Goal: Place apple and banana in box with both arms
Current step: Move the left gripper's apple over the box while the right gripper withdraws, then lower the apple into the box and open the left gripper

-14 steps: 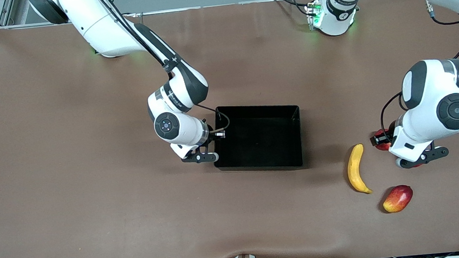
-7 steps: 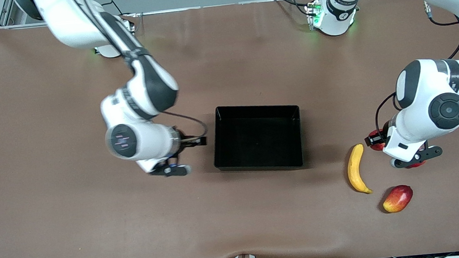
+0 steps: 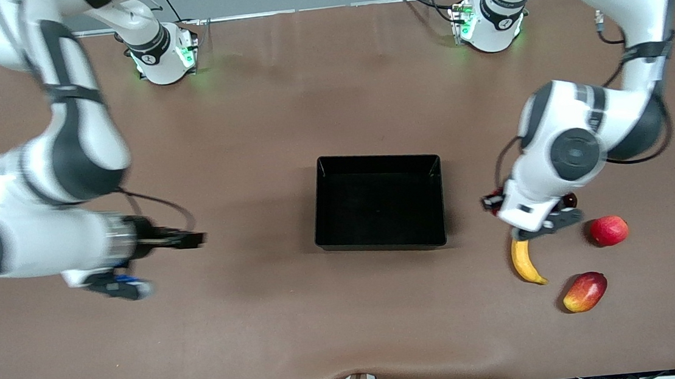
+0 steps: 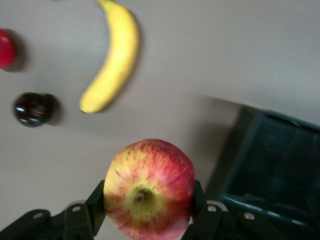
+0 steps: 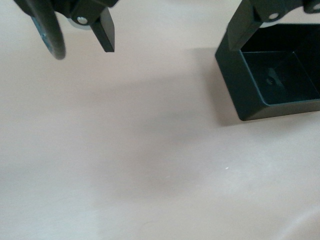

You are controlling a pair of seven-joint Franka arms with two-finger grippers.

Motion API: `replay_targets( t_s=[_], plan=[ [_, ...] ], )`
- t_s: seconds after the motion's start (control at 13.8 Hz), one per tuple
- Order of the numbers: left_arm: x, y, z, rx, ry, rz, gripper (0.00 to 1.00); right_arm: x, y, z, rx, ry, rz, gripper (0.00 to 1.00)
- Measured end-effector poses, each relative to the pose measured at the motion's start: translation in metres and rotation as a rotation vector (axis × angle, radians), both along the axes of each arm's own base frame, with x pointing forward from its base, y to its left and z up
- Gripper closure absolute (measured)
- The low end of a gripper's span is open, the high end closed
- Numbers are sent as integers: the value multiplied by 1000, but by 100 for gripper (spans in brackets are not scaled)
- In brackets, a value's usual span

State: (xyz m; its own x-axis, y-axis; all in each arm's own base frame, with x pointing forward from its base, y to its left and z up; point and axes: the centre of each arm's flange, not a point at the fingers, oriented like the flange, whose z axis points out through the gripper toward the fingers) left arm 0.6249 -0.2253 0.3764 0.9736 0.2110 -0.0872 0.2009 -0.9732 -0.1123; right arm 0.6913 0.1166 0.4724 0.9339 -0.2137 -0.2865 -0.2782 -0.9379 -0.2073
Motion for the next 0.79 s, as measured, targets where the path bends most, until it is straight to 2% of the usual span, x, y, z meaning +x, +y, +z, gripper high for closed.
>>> replay_targets(
  t_s=[0.14, 0.29, 0.43, 0.79],
  plan=[
    [-22, -58, -4, 4, -2, -41, 32, -9, -47, 35, -21, -22, 20, 0],
    [-45, -107, -15, 21, -6, -117, 32, -25, -72, 75, -106, -70, 57, 0],
    [-57, -137, -34, 40, -21, -187, 32, -46, -82, 112, -177, -100, 97, 0],
    [-62, -159, -74, 17, -10, -276, 32, -112, -103, 174, -193, -148, 123, 0]
  ],
)
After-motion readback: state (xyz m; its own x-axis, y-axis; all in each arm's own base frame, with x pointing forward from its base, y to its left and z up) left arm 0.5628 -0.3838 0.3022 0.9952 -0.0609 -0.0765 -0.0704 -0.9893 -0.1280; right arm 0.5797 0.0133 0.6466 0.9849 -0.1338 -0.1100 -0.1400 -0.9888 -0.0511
